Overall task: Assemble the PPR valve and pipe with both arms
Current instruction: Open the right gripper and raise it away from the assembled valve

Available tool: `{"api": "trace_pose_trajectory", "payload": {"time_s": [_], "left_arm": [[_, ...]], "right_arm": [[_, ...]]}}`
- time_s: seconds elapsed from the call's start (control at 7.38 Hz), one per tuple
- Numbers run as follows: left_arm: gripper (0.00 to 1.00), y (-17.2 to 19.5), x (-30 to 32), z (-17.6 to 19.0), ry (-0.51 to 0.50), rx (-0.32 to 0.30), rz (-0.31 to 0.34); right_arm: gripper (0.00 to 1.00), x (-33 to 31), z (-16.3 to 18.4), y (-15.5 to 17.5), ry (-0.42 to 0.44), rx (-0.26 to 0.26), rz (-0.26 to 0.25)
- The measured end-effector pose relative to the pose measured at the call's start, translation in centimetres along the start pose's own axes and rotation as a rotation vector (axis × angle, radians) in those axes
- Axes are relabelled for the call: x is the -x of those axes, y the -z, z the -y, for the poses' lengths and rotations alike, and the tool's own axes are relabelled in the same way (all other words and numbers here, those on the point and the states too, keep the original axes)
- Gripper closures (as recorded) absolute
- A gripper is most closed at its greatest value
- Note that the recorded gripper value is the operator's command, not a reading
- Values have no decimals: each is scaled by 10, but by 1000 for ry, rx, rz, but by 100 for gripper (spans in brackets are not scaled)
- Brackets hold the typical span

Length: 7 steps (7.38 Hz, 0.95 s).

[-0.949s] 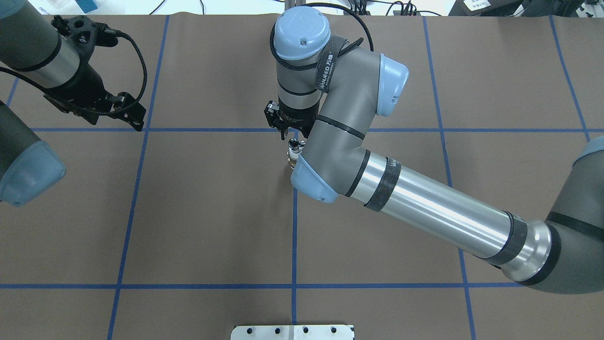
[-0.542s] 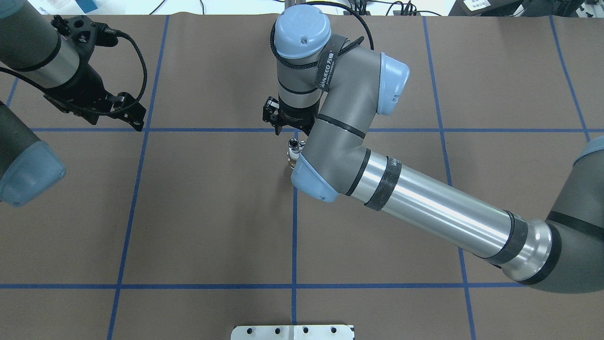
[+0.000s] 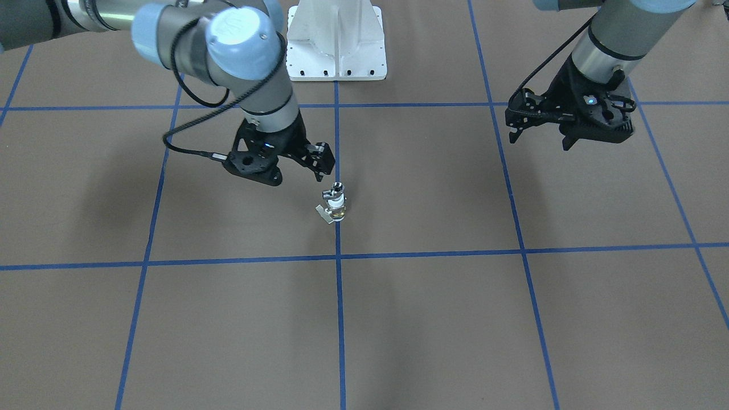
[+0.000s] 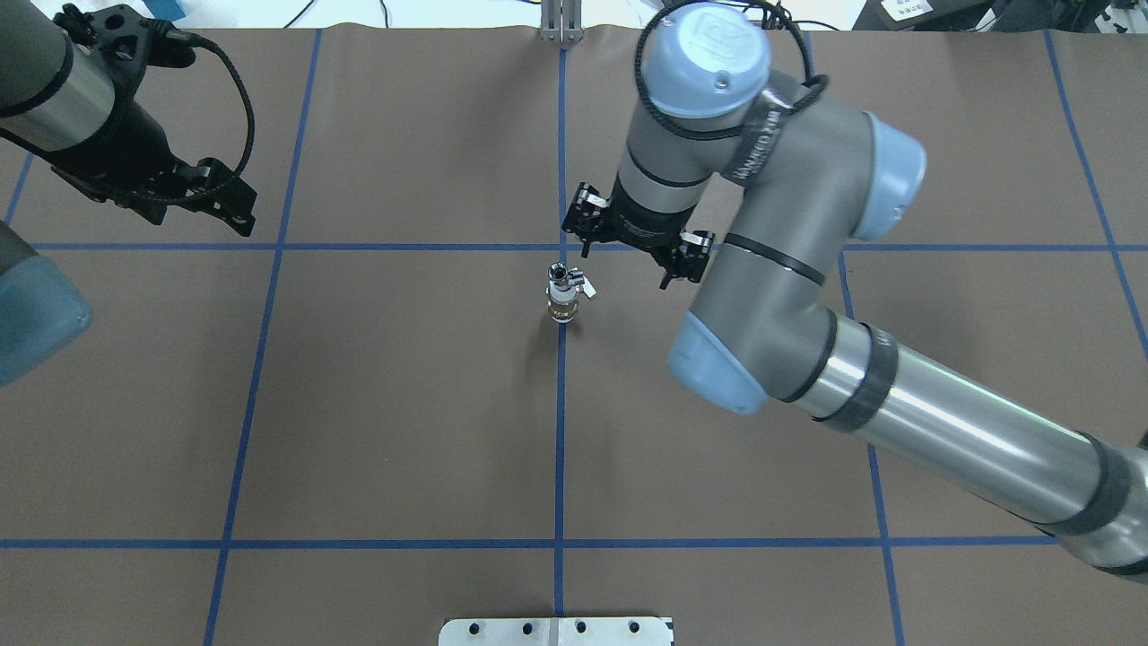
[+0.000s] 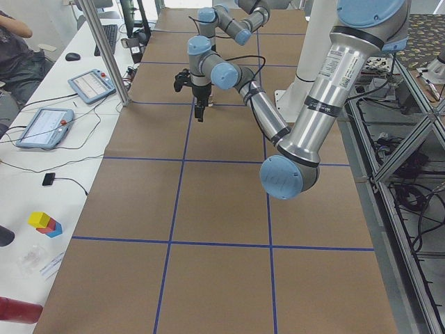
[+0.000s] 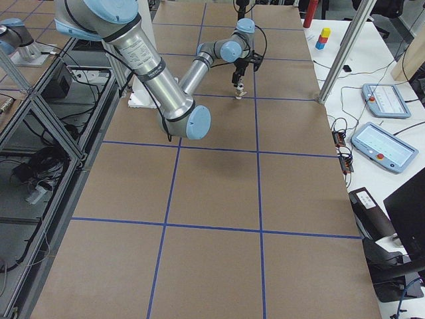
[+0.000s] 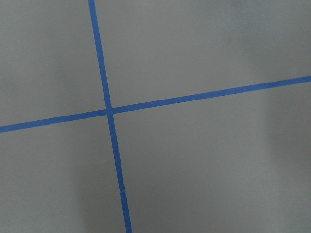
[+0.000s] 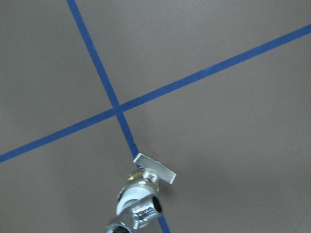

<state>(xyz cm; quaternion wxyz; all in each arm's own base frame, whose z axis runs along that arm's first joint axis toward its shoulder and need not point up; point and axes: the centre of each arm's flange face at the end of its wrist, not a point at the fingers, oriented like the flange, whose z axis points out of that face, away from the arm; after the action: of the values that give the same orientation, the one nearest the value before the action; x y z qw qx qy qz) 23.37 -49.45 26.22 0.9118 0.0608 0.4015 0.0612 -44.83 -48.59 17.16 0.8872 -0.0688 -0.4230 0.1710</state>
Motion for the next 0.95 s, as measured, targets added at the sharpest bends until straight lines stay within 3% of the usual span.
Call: {"api": "trace_pose_trajectory", "payload": {"time_s": [0.27,0.54,0.95], "left_arm": [[1,14,55,-17,-51,-12,37],[1,27,121,-38,-121,-14,83],[1,39,198,-59,-216,2,132]], "right_arm": [[0,-85,21,22,94,-37,-7],[0,-184,52,36,214,-75,-66],[0,-317,85,64,337,-68,-149]]}}
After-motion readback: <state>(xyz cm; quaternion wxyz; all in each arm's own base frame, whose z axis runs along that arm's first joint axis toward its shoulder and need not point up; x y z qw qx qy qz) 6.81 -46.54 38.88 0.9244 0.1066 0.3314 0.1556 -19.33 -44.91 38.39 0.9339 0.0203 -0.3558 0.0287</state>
